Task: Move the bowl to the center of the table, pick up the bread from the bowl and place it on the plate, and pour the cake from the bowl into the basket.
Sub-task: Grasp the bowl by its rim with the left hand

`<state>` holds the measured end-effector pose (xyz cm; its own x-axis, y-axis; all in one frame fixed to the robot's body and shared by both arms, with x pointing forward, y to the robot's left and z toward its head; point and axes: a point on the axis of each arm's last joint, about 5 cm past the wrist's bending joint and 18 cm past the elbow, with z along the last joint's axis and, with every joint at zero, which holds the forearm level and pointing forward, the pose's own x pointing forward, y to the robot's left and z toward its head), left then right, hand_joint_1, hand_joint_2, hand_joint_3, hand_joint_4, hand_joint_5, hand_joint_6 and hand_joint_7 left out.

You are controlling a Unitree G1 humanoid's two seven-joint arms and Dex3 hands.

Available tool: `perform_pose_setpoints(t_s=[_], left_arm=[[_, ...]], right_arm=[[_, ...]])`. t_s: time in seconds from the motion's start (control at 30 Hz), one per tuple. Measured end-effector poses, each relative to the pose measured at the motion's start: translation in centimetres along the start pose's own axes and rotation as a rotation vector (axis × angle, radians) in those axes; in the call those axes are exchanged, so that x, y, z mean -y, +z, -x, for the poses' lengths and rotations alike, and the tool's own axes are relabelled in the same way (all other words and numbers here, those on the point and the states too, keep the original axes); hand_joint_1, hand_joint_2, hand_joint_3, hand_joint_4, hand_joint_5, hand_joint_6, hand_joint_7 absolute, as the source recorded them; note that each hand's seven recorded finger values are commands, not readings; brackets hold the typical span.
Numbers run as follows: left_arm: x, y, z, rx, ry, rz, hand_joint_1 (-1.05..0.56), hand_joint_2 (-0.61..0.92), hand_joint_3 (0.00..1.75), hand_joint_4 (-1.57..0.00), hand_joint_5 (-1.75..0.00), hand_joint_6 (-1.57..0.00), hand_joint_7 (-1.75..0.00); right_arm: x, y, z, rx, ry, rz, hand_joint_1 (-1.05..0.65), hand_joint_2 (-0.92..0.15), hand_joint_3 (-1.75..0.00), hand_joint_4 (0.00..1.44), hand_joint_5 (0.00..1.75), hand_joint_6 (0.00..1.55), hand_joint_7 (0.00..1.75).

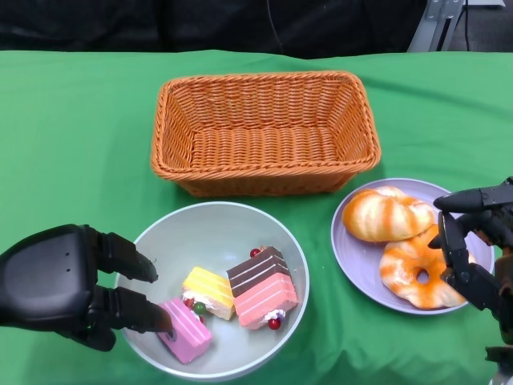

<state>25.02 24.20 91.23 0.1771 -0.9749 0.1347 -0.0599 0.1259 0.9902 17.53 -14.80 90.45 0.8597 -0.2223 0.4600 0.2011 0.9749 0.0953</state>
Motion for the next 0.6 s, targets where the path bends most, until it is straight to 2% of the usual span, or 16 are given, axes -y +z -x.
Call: perform_pose_setpoints(t_s=[0.6], left_arm=[[0.39, 0.13, 0.14, -0.016, 0.012, 0.019, -0.46, 0.77, 0.0, -1.17, -0.05, -1.12, -0.03]], right_arm=[[-0.07, -0.09, 0.22, -0.011, 0.006, -0.006, -0.18, -0.62, -0.77, 0.73, 1.55, 0.72, 1.15]])
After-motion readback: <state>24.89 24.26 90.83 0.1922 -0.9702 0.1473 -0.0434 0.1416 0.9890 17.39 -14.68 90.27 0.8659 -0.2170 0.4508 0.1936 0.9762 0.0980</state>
